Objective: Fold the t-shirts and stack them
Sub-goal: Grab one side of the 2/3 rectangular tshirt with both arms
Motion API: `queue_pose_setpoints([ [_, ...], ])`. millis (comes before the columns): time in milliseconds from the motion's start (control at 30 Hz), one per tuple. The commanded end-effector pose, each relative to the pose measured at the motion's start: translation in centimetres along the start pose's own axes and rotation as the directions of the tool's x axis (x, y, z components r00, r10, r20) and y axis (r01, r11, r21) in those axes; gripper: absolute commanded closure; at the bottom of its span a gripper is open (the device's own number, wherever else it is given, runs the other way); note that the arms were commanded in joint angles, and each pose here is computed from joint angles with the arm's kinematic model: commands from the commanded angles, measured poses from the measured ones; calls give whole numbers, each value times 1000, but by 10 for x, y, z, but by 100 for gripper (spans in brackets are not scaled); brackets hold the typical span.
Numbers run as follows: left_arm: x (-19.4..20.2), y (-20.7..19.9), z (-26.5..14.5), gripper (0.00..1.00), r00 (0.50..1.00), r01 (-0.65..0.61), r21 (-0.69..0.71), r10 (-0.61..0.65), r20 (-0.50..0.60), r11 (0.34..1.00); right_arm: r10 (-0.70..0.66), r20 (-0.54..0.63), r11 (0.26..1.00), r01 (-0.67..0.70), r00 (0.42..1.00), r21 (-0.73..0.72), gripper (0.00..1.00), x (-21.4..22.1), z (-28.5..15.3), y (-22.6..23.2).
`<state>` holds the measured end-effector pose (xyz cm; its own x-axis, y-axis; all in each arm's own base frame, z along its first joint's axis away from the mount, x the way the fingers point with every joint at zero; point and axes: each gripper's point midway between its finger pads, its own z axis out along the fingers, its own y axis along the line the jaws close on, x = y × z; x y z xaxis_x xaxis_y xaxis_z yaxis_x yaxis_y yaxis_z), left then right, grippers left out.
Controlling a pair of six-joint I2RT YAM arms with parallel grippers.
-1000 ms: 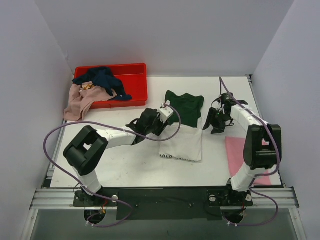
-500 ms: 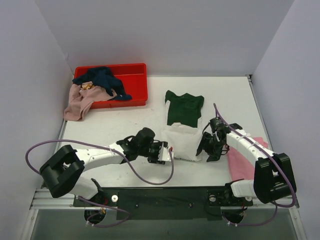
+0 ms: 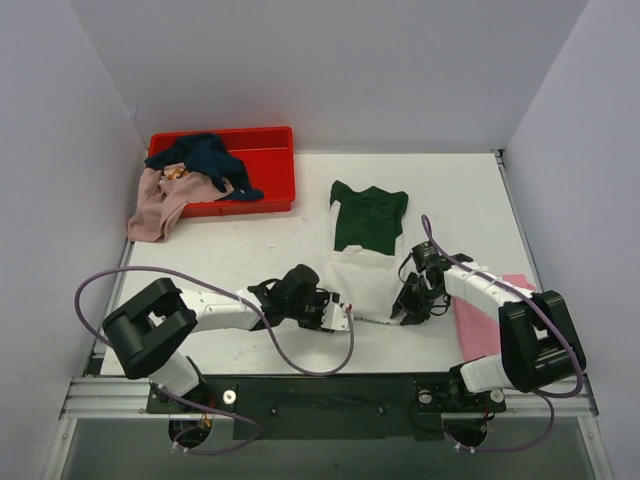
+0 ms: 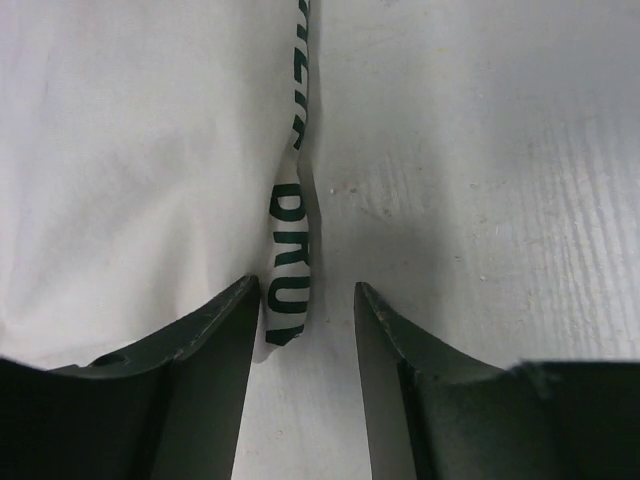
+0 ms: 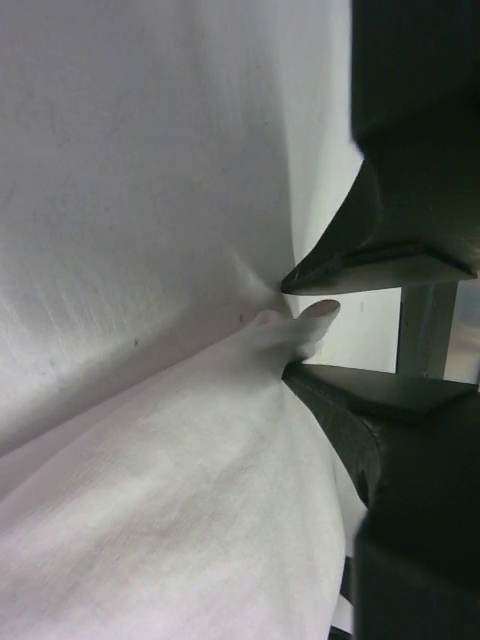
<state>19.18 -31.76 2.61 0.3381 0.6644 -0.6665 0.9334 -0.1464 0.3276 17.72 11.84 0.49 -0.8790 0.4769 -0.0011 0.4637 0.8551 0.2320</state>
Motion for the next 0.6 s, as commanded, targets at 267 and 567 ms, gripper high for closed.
queue_pose_setpoints([
  [267, -7, 18, -5, 100, 990, -117, -34, 114, -83, 993, -40, 3, 999, 41, 999, -5, 100, -13, -12, -3],
  [567, -38, 4, -70, 100, 994, 12, 107, 0, -111, 994, -213, -63, 974, 206, 975, -91, 100, 27, -64, 3],
])
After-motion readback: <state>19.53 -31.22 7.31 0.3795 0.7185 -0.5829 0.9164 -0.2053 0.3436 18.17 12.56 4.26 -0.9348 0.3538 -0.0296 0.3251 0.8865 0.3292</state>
